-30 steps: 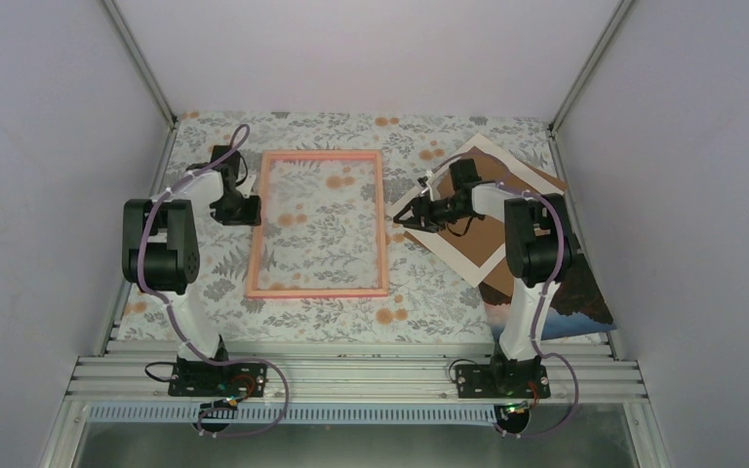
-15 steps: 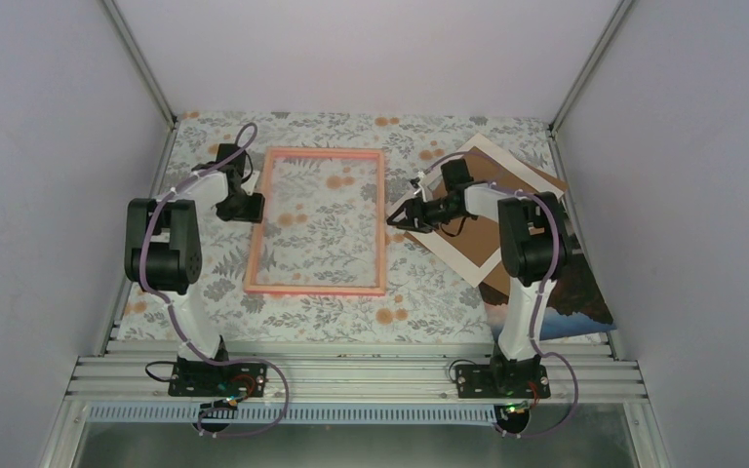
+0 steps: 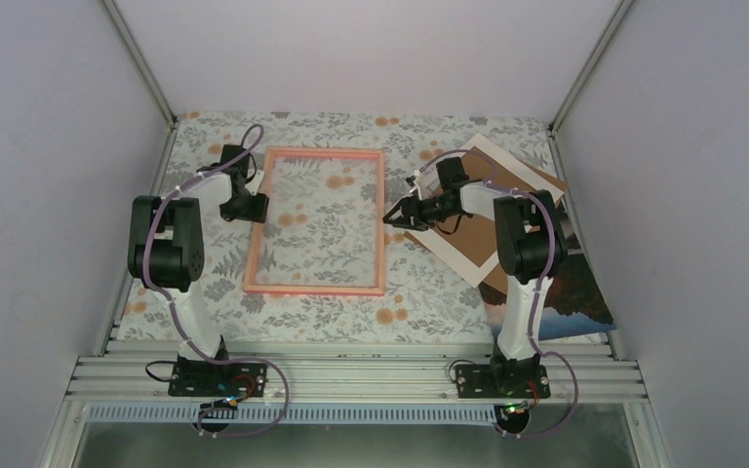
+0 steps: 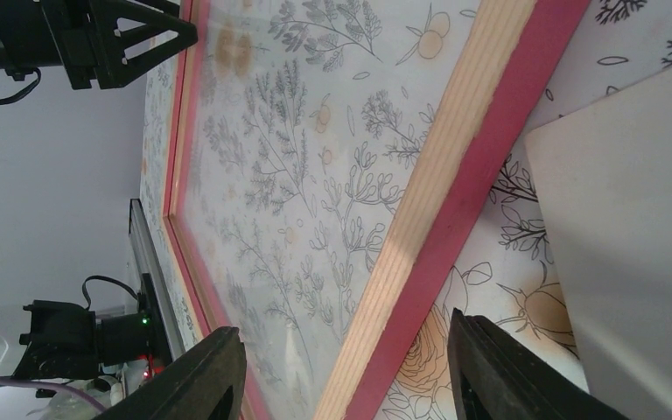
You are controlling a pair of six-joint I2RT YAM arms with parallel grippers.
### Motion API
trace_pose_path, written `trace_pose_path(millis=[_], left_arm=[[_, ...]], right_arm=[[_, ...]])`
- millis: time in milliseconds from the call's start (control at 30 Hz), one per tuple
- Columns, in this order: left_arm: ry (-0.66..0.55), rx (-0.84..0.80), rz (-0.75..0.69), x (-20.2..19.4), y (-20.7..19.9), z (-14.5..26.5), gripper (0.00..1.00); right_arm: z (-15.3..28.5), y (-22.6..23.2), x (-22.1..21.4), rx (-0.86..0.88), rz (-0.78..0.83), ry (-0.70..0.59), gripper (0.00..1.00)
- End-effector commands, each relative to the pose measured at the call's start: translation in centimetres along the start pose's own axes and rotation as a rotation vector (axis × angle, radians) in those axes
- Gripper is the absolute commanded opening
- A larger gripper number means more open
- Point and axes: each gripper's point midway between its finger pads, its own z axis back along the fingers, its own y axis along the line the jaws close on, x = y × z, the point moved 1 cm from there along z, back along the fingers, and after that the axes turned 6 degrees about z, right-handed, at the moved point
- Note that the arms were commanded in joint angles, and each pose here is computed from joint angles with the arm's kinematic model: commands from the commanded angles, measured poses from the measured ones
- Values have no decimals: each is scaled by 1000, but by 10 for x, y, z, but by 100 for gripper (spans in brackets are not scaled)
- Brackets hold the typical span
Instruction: Put the photo into the frame
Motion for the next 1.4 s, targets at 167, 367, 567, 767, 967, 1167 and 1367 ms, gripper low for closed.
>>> trace_pose_path(millis=[167,367,567,767,967,1167,1367], left_arm=[[-176,-85,-32,80,-9,19,57],[-223,-75,-10,127,-1,1,53],[-221,-93,-13,145,-1,-23,49],[-194,-30,9,151,18,-48,49],[-275,-20,16,182,38,-17,53],[-482,-101,-191,204,-4,69,91],[-689,-194,-554,181,-89,151,100]], right_arm=[[-6,-5,15,-4,34,-14,57],[-12,-4,24,9,44,-17,56],[-23,0,26,35,56,-6,56],[-39,2,30,82,59,5,56],[-36,13,51,80,135,-11,57],[24,35,67,-23,266,-97,62],[95,37,46,-220,395,-119,69]])
